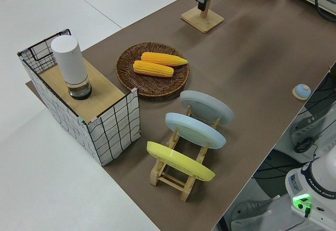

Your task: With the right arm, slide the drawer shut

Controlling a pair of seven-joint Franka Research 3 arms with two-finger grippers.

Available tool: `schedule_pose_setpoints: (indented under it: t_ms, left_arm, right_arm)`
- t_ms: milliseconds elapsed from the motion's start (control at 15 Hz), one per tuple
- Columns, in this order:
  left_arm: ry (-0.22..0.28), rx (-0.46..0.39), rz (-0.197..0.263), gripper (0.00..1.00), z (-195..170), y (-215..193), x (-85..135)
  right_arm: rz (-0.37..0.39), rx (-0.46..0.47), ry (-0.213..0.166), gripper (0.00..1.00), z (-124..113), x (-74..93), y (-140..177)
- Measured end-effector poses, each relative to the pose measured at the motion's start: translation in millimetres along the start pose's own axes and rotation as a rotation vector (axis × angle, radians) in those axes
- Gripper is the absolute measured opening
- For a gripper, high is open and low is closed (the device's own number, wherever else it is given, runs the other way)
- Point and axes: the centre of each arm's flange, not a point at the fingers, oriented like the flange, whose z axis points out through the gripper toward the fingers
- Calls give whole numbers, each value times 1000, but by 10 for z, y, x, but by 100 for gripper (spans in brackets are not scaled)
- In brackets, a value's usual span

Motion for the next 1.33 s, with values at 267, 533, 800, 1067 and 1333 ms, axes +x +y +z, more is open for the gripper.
schedule_pose_setpoints:
  t_ms: [267,533,800,1067,1333]
  left_arm:
    - [0,0,0,100,0,0,0]
    - [0,0,0,100,0,0,0]
    - [0,0,0,100,0,0,0]
    - [0,0,0,100,0,0,0]
    - [0,0,0,100,0,0,0]
  right_arm:
    - [-109,-24,-2,1,-412,-525,-124]
    - [-247,-53,-5,1,-719,-811,30]
    - [-422,-48,-41,1,-902,-873,499]
    - [-513,-53,-69,1,-913,-662,1137]
    - [-559,-42,-93,1,-842,-541,1515]
